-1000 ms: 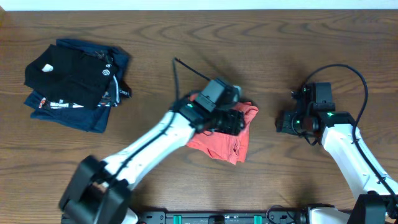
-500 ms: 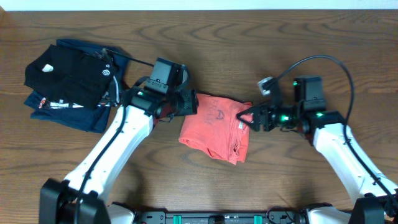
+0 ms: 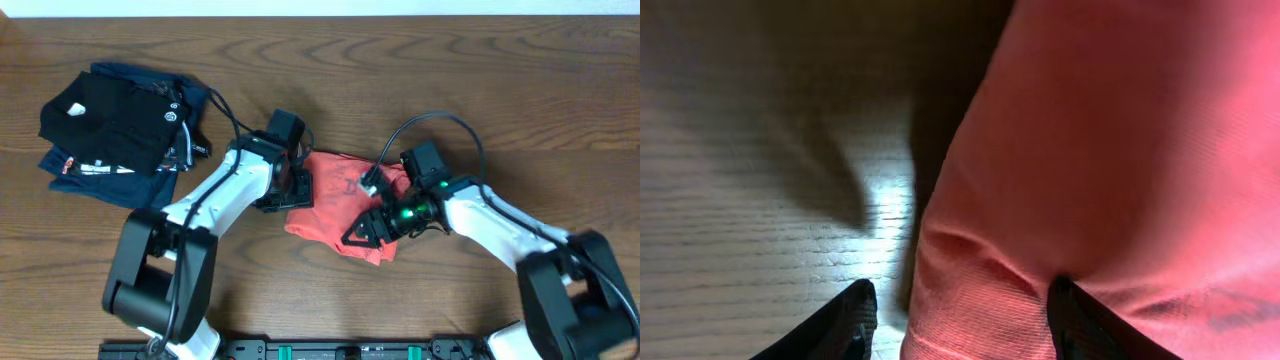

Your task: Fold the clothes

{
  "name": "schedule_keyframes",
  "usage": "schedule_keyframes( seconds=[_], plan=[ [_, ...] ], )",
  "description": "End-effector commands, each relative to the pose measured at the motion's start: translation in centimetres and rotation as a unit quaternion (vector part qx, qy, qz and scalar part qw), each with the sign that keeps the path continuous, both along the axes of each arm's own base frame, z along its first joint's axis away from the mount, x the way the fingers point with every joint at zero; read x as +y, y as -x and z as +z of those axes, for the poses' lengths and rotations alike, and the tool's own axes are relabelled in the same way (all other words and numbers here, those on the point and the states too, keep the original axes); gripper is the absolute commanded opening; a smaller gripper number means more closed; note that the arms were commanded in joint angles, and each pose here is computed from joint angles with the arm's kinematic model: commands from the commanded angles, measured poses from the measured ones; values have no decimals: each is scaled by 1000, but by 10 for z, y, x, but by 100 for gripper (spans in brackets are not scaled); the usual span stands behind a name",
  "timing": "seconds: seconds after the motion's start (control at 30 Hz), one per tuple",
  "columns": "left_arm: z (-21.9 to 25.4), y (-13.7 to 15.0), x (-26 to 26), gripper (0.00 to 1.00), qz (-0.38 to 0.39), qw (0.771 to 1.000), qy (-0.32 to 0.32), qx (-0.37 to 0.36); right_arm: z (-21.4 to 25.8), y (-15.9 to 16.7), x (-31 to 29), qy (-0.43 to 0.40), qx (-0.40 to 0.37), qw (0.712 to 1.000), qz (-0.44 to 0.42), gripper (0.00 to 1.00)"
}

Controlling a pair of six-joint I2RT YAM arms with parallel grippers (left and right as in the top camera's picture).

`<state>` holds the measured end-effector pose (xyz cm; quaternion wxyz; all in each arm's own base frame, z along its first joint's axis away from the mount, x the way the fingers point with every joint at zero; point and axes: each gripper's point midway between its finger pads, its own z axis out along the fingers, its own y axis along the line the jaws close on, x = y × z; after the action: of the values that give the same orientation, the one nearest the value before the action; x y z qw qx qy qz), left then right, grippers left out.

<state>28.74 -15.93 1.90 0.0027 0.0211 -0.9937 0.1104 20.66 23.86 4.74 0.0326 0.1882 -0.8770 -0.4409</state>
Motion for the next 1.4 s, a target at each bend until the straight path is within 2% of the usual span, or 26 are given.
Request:
schedule_keyframes(
  seconds=[0.0,0.13,0.2,0.37,0.57,0.73,0.8,0.9,1.0,1.13,1.23,1.33,1.37],
  plan=[
    [-15,11,9,56,-7,999,-22,33,-33,2,-20,83,29,996,-13,52],
    [-17,19,11,56,-7,998,-29,50,-71,-9,-70,234,45,968,-80,50],
    [-17,24,11,56,-5,998,-33,60,-77,-23,-89,267,22,958,-104,51],
    [-16,45,4,51,14,994,-51,95,-76,-65,-114,292,-34,943,-156,50],
    [-11,66,-19,50,11,993,-63,100,-56,-126,-153,347,-110,905,-220,52],
    [12,53,-6,51,22,995,-85,43,-13,-153,-155,343,-131,902,-228,52],
    [28,41,4,55,33,995,-89,7,4,-158,-154,339,-139,901,-232,52],
    [54,19,17,70,54,993,-84,-58,26,-159,-151,327,-148,903,-234,53],
    [77,-9,22,73,48,988,-64,-134,39,-145,-136,292,-135,921,-222,54],
    [91,-43,19,73,26,978,-42,-204,40,-116,-115,254,-83,945,-190,54],
    [85,-54,16,72,7,976,-43,-216,35,-95,-95,217,-50,962,-158,52],
    [67,-52,13,58,2,980,-44,-191,26,-75,-82,207,-32,969,-129,51],
    [60,-49,10,58,-2,984,-39,-176,21,-69,-80,212,-28,969,-121,51]
  ],
)
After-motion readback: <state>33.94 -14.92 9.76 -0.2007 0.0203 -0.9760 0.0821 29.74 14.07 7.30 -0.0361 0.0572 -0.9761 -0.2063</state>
